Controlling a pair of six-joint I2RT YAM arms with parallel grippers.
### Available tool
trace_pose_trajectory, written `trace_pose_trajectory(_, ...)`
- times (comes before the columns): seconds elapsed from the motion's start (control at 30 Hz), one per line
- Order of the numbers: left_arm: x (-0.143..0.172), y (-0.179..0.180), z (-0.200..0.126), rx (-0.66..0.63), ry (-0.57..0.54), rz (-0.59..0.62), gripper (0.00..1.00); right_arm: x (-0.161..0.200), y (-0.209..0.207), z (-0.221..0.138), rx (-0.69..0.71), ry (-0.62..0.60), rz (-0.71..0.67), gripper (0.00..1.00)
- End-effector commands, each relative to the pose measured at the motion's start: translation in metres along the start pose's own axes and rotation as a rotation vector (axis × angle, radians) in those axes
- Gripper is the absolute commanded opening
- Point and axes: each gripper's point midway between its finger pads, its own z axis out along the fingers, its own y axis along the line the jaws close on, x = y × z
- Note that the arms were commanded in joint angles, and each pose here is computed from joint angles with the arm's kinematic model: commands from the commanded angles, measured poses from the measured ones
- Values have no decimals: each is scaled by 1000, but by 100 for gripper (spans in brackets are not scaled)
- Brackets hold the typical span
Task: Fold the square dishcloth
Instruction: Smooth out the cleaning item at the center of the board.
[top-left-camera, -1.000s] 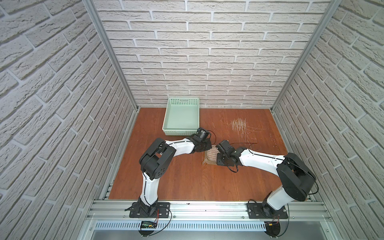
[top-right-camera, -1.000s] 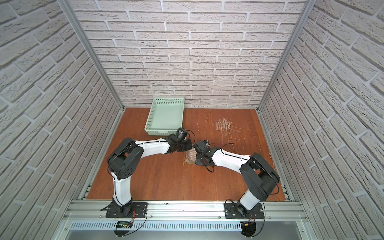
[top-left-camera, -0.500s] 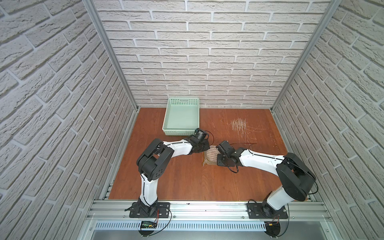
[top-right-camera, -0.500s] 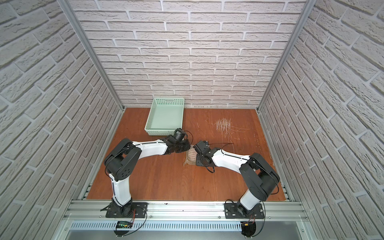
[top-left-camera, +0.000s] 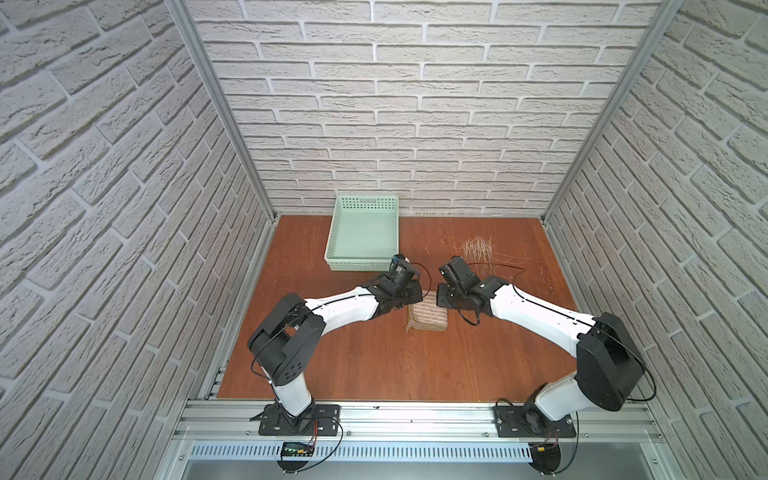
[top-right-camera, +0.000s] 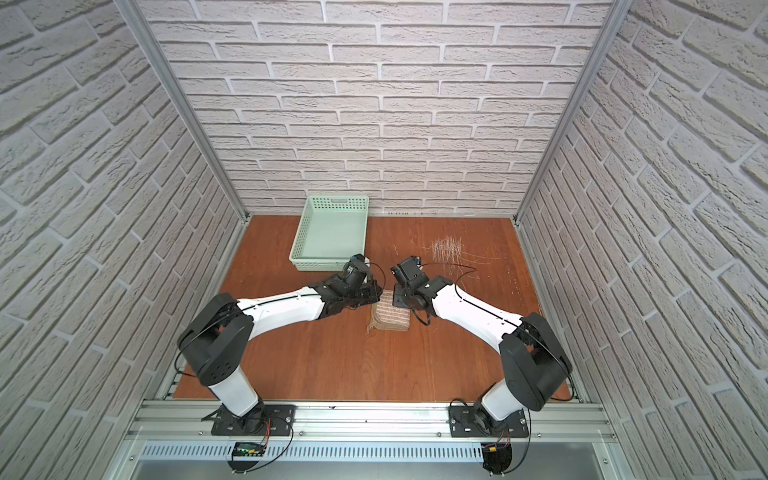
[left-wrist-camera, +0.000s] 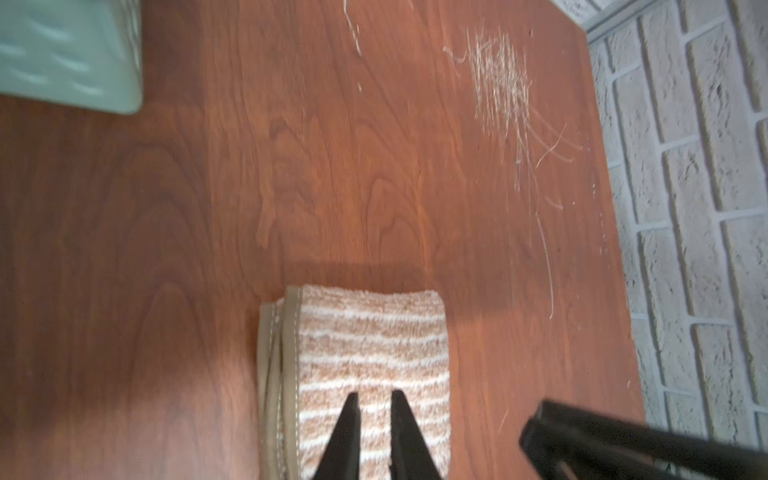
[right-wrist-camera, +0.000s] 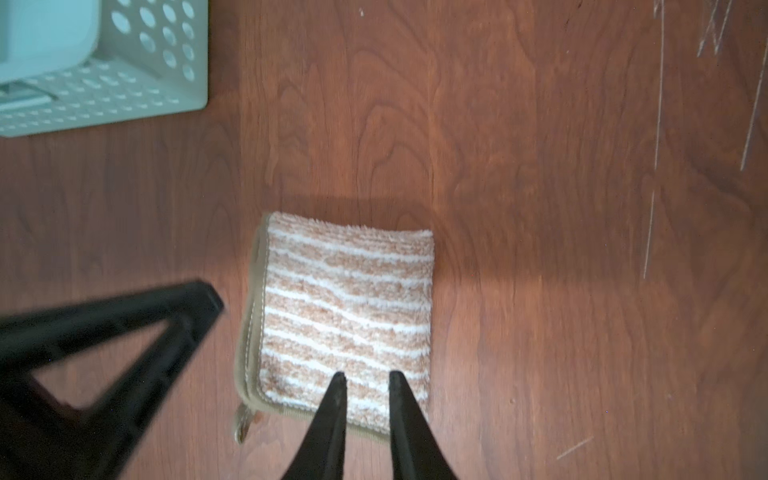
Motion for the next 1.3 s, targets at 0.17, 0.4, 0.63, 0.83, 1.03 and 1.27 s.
trace_pose_trajectory(0.17, 33, -1, 15, 41, 49, -10, 15, -4, 5, 40, -38, 72, 30, 21)
trace_pose_trajectory(0.4, 54, 21, 17, -18, 84, -29, 15, -1, -4, 63, -19, 100, 59, 20)
trace_pose_trajectory(0.63, 69, 38, 22, -53, 107, -43, 14, -4, -14, 78, -9, 111, 83, 19)
trace_pose_trajectory(0.83, 73, 42, 25, -63, 117, -42, 14, -11, -17, 82, -18, 108, 80, 19)
trace_pose_trajectory(1.03, 71, 39, 21, -55, 111, -39, 14, -26, -22, 73, 2, 74, 58, 19)
trace_pose_trajectory(1.27, 59, 25, 16, -22, 81, -36, 14, -33, -21, 59, -4, 60, 33, 19)
